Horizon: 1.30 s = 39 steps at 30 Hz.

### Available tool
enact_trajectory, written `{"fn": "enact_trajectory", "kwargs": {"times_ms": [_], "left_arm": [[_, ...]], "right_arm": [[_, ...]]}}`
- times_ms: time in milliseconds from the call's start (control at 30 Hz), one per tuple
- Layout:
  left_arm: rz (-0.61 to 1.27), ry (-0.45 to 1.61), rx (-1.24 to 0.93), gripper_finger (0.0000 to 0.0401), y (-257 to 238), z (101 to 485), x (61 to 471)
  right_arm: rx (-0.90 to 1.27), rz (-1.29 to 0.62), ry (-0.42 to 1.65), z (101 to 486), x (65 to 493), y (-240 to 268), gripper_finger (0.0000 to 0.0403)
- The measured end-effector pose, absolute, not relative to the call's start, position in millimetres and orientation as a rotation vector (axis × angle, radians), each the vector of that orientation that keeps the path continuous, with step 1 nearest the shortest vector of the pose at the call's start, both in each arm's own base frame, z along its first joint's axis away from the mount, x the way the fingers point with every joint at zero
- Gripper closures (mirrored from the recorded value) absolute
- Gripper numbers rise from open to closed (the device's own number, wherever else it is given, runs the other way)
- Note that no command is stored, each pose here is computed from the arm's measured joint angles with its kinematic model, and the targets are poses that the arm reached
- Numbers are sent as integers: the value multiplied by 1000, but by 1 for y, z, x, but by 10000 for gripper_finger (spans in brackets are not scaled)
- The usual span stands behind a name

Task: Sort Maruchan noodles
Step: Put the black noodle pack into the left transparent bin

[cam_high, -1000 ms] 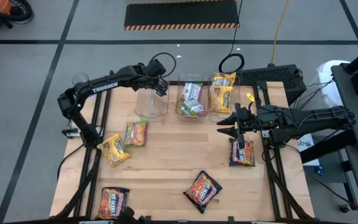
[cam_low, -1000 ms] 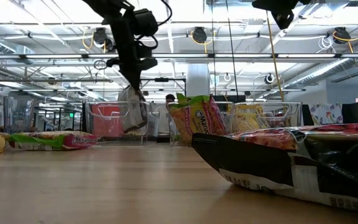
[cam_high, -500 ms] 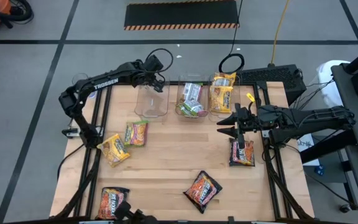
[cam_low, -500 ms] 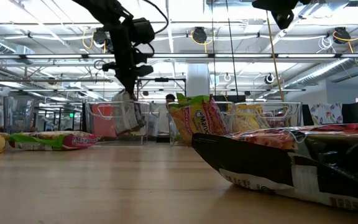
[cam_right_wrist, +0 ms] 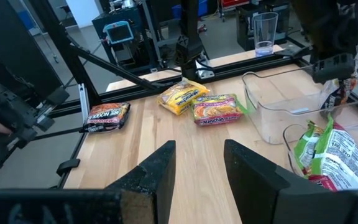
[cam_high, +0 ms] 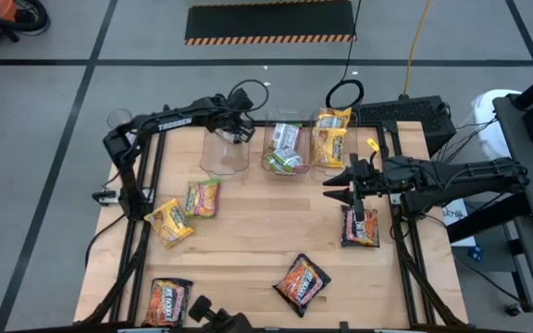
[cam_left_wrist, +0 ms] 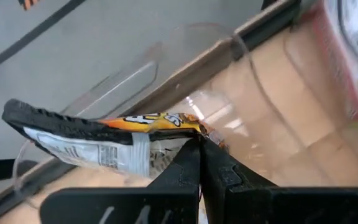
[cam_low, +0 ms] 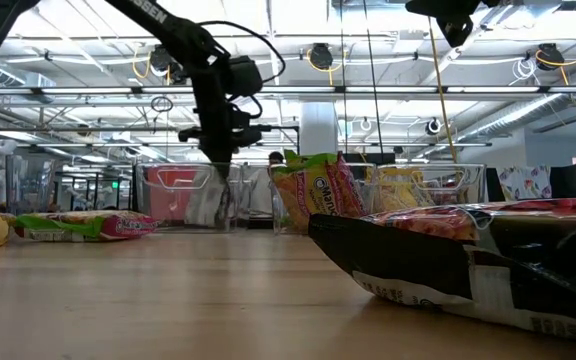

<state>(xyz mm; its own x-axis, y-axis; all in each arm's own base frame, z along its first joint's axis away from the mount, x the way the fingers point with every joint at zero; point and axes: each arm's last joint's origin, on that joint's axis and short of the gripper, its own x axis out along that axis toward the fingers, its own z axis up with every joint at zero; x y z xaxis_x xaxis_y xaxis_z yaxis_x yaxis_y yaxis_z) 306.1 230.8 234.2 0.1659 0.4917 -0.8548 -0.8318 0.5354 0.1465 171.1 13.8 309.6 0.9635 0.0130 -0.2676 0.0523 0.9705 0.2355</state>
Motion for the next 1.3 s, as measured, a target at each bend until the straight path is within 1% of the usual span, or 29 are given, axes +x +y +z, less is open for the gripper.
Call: {"fn": "enact_trajectory", "kwargs": {"times_ms": [100, 200, 367, 633, 900, 1100, 1300], "left_arm": [[981, 945, -400, 401, 234, 237, 312], [985, 917, -402, 401, 236, 239, 313], [987, 917, -402, 398, 237, 239, 312], [988, 915, -403, 372, 237, 239, 312], [975, 925, -382, 369, 236, 239, 313], [934, 951, -309, 368, 237, 240, 313], [941, 908, -302, 368, 240, 242, 315]], "right_arm": [[244, -20, 271, 310, 171, 14, 273], [251, -21, 271, 310, 171, 14, 273], [251, -21, 271, 310, 171, 14, 273], [251, -21, 271, 310, 171, 14, 273], [251, -21, 271, 310, 171, 14, 273], [251, -21, 271, 310, 171, 14, 273], [251, -22, 271, 310, 171, 14, 273]]}}
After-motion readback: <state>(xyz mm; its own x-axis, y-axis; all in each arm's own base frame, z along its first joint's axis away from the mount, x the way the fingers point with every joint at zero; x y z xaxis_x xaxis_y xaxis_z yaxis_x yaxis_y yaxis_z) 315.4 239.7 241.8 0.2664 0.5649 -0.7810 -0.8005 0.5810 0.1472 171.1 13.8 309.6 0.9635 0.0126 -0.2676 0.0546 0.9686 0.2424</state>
